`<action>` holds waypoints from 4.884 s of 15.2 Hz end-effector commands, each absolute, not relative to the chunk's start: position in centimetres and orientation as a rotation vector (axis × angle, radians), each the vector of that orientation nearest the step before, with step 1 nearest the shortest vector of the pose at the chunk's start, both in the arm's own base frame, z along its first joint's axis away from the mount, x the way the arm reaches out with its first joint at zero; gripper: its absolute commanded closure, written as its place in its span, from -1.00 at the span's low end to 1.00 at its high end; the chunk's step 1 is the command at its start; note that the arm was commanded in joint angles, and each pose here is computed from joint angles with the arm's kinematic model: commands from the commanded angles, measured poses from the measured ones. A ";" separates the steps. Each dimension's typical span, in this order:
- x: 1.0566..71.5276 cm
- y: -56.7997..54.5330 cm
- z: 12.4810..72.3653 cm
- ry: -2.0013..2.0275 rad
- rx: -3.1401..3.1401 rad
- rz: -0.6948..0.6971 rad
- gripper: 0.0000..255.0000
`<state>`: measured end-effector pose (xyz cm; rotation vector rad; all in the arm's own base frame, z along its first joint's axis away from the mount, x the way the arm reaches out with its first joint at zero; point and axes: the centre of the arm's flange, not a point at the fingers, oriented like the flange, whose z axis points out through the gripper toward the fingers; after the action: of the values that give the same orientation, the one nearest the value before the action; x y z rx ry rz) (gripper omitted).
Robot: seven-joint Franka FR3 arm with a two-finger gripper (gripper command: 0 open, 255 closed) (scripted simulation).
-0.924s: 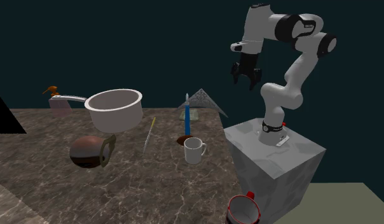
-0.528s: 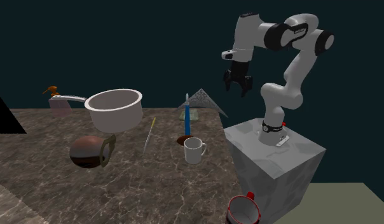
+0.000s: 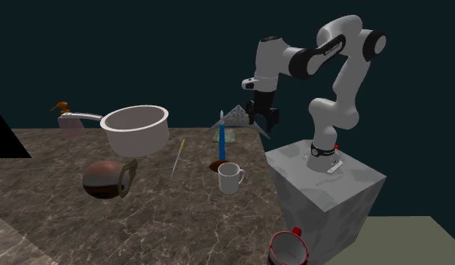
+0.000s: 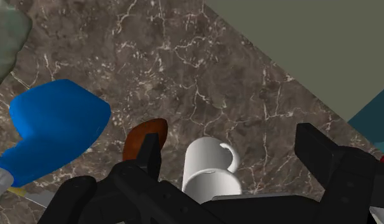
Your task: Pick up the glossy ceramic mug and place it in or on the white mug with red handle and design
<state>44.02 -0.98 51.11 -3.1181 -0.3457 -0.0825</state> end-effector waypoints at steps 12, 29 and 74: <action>57.7 -2.6 40.9 -0.407 -3.052 -0.134 -1.00; 61.2 -2.4 34.6 -0.421 -3.036 -0.145 -1.00; 61.2 -2.4 51.8 -0.421 -3.036 -0.145 1.00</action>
<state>61.24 -2.46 51.29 -3.0356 -0.4209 -0.1454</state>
